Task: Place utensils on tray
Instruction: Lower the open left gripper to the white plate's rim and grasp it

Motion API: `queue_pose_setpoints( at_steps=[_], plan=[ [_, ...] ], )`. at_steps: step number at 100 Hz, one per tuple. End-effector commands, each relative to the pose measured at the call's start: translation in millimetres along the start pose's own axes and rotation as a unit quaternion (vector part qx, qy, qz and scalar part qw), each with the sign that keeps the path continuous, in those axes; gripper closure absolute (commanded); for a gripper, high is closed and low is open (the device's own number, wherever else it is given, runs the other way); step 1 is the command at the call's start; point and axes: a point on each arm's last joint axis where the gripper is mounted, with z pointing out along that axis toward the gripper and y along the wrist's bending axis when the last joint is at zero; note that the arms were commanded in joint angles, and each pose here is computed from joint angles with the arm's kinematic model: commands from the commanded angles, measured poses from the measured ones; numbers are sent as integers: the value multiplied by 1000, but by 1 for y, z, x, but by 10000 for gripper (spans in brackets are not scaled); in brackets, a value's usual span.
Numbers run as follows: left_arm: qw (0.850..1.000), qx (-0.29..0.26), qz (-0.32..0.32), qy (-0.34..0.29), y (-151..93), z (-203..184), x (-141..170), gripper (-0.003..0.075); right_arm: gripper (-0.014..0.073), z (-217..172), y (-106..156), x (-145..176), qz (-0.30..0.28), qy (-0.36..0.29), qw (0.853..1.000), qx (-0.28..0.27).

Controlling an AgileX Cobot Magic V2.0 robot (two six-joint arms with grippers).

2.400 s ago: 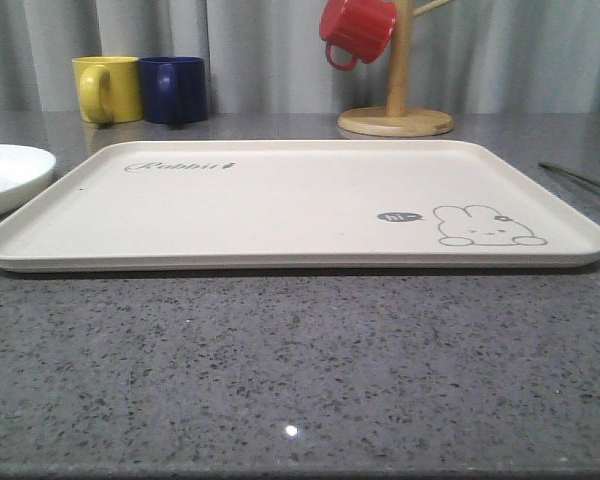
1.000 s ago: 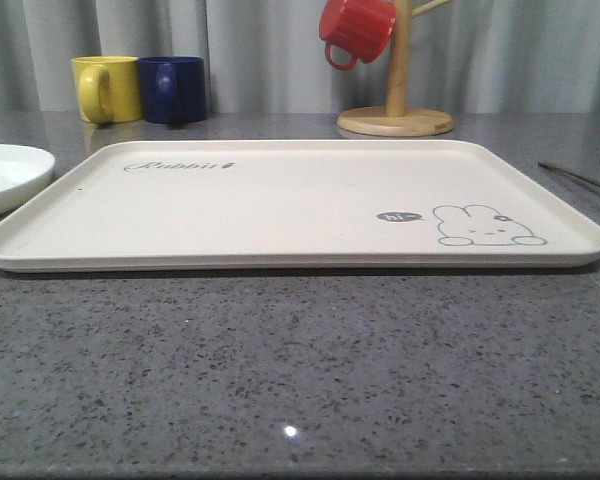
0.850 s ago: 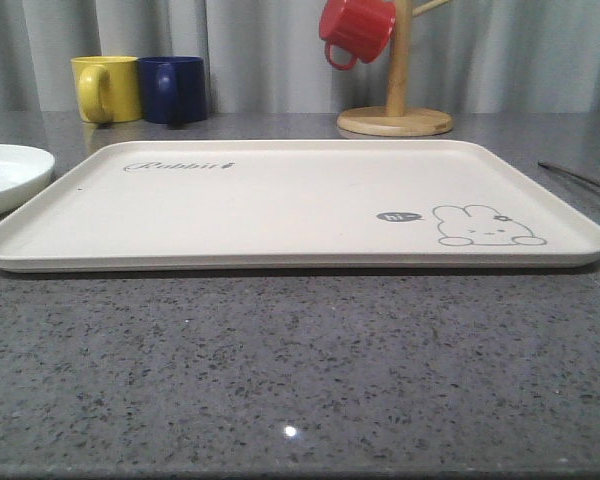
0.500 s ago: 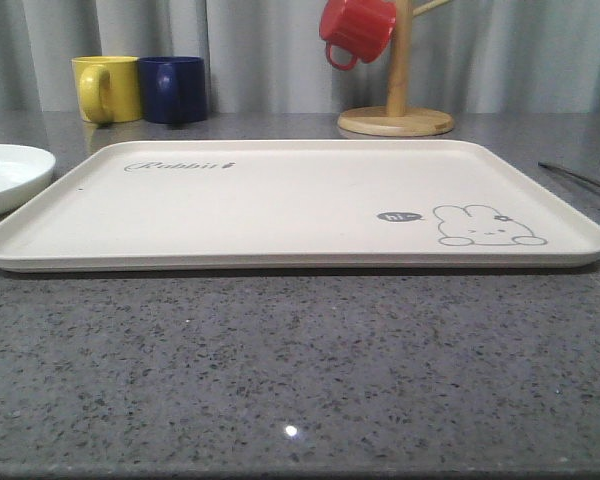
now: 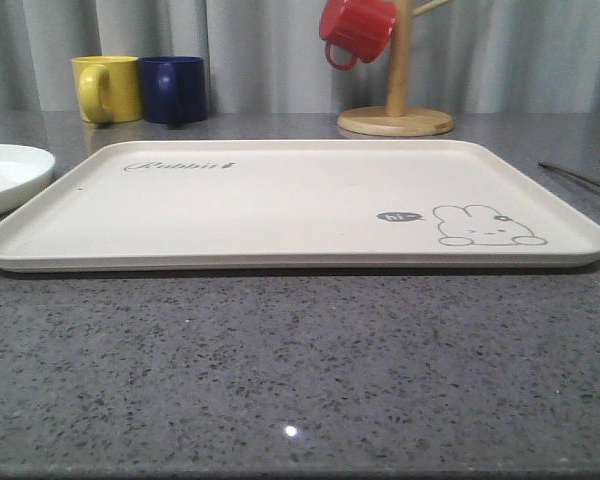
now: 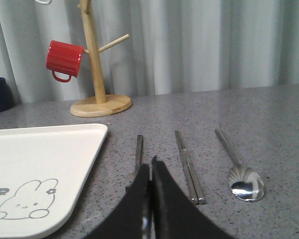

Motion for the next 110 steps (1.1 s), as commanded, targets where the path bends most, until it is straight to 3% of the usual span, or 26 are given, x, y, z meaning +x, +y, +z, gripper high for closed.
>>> queue_pose_setpoints(
  at_steps=[1, 14, 51, 110],
  plan=[
    [999, -15, -22, -22, 8, 7, -24, 190, 664, -2, 1, -7, -2, -47, 999, -5],
    [999, -29, -35, 16, 23, 31, -43, 190, 664, -2, 1, -7, -2, -47, 999, -5],
    [992, -1, -38, 119, 47, 108, -78, 191, 664, -2, 1, -7, -2, -47, 999, -5],
    [981, 3, -45, 190, 52, 164, -67, 209, 664, -2, 1, -7, -2, -47, 999, -5]
  ],
)
